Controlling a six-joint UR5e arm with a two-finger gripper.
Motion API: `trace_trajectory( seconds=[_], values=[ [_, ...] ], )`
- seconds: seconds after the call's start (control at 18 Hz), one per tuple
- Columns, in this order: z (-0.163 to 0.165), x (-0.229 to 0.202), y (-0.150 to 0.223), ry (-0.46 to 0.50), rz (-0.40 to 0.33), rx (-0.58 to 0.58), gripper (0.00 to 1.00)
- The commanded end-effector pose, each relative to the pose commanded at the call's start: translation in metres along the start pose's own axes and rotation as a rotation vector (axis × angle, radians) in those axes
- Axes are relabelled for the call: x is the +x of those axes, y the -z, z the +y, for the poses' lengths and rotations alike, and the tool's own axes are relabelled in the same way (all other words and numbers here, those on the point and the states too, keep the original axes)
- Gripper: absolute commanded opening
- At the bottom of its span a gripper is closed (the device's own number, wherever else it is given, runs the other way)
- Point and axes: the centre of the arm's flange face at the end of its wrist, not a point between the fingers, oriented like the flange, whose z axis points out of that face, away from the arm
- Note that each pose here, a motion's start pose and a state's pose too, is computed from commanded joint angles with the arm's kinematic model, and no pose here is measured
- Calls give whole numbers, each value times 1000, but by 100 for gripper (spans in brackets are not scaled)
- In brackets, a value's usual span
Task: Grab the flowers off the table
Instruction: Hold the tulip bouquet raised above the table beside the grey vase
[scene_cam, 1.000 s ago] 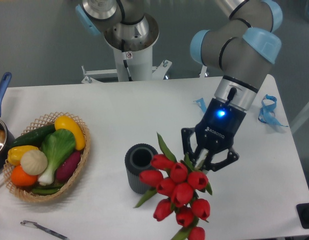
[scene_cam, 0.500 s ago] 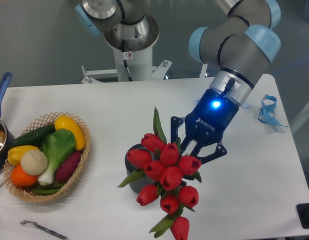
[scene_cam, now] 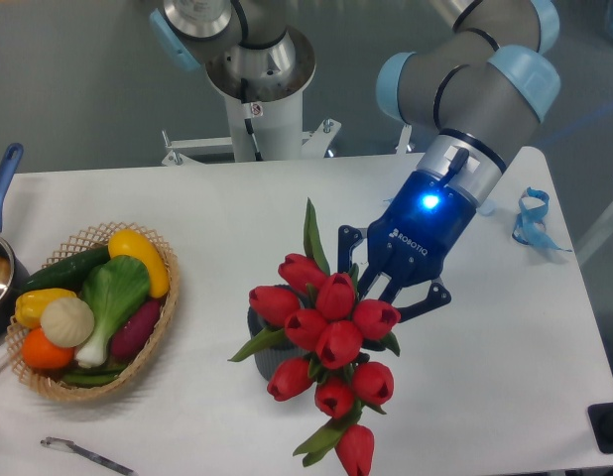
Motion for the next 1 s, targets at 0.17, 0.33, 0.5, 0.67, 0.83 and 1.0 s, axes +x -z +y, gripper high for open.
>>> trace_trajectory(
  seconds=[0.17,0.33,0.5,0.67,0.83,1.0],
  values=[
    [-3,0,-1,-5,1,1,23],
    [-5,0,0,-9,-1,3,23],
    [-6,0,-1,-11,0,3,23],
    [-4,-1,1,-7,-3,2,22],
    [-4,-1,1,-7,-3,2,23],
    [-7,-1,2,-13,-4,4,23]
  ],
)
